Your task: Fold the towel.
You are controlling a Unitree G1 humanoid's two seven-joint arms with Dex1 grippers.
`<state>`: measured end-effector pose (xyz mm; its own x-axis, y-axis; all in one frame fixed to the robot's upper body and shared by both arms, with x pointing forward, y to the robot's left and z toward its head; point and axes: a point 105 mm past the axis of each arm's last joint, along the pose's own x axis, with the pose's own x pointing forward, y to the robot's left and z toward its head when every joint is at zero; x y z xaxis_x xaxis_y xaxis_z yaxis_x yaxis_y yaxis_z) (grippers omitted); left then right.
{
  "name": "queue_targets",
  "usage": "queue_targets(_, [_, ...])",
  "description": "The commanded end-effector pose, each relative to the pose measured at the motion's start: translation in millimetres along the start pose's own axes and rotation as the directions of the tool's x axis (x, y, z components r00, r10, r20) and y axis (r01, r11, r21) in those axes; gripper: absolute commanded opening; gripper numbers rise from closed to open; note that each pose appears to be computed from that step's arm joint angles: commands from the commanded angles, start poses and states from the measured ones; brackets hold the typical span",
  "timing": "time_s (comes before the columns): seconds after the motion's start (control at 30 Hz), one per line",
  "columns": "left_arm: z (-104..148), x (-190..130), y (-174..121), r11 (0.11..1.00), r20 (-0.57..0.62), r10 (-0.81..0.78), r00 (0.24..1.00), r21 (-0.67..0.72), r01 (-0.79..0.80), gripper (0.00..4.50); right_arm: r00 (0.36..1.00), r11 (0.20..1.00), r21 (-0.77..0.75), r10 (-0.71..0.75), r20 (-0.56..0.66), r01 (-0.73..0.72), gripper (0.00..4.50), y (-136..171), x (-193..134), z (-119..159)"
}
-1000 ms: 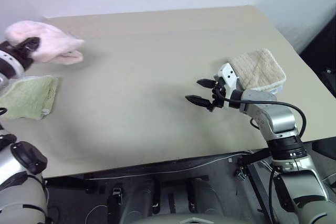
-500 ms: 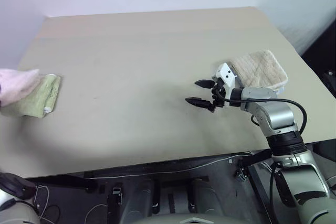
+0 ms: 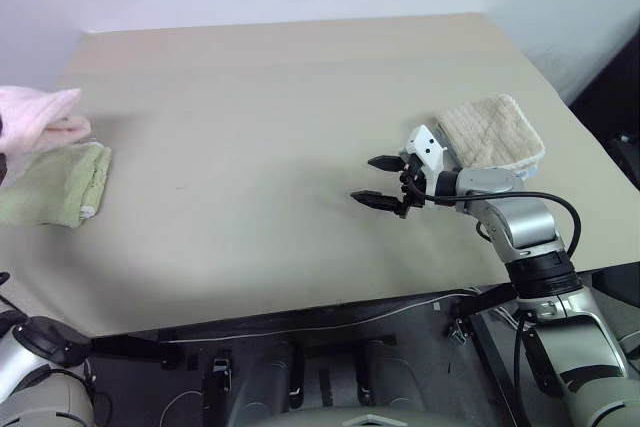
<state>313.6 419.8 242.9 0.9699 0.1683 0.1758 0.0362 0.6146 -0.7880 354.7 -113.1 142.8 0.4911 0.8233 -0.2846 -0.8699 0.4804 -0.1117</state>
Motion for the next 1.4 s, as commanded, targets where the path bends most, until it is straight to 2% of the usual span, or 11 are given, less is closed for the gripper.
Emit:
queue_targets(0.03, [26,5,-16,0.998,0.066,-0.031,0.997,0.05,0.028,0.03,1.0,0.999,-0.035,-0.015,0.022,0.016,4.5,-2,-5,8])
queue_targets(0.23, [30,-7,24,0.997,0.095,0.068,0.993,0.038,-0.072,0.03,1.0,0.999,-0.034,-0.025,0.019,0.026,4.5,0,-9,5])
queue_targets(0.37, [15,-26,46,0.994,0.053,0.107,0.993,-0.005,-0.107,0.03,0.999,0.999,-0.038,-0.037,0.011,0.037,4.5,-1,-14,3])
queue_targets(0.5, [0,-40,67,0.981,0.01,0.192,0.981,0.024,-0.192,0.03,0.999,0.998,-0.043,-0.045,0.006,0.045,4.5,-3,-16,3])
queue_targets(0.73, [5,-52,73,0.973,0.025,0.229,0.973,0.01,-0.229,0.03,0.999,0.998,-0.052,-0.041,0.004,0.041,4.5,-4,-14,3])
queue_targets(0.83, [3,-54,75,0.973,0.03,0.229,0.973,-0.007,-0.229,0.81,0.999,0.997,-0.066,-0.033,-0.006,0.032,4.5,-3,-11,1])
queue_targets(1.03, [2,-63,81,0.958,0.049,0.288,0.957,-0.022,-0.287,2.82,0.999,0.997,-0.074,-0.034,-0.006,0.033,4.5,-4,-11,0])
queue_targets(1.17, [-9,-72,65,0.965,-0.011,0.26,0.965,0.037,-0.26,4.24,0.999,0.997,-0.073,-0.033,0.003,0.033,4.5,-6,-12,1])
queue_targets(1.2, [-7,-75,68,0.953,-0.002,0.298,0.955,0.05,-0.298,4.46,0.999,0.997,-0.071,-0.033,0.005,0.033,4.5,-6,-11,1])
queue_targets(1.27, [-9,-81,71,0.936,-0.013,0.342,0.939,0.096,-0.34,4.46,1.0,0.997,-0.071,-0.024,0.009,0.025,4.5,-5,-10,0])
queue_targets(1.4, [-25,-84,53,0.946,-0.104,0.283,0.953,0.192,-0.26,4.46,1.0,0.998,-0.067,-0.009,0.025,0.01,4.5,-3,-7,2])
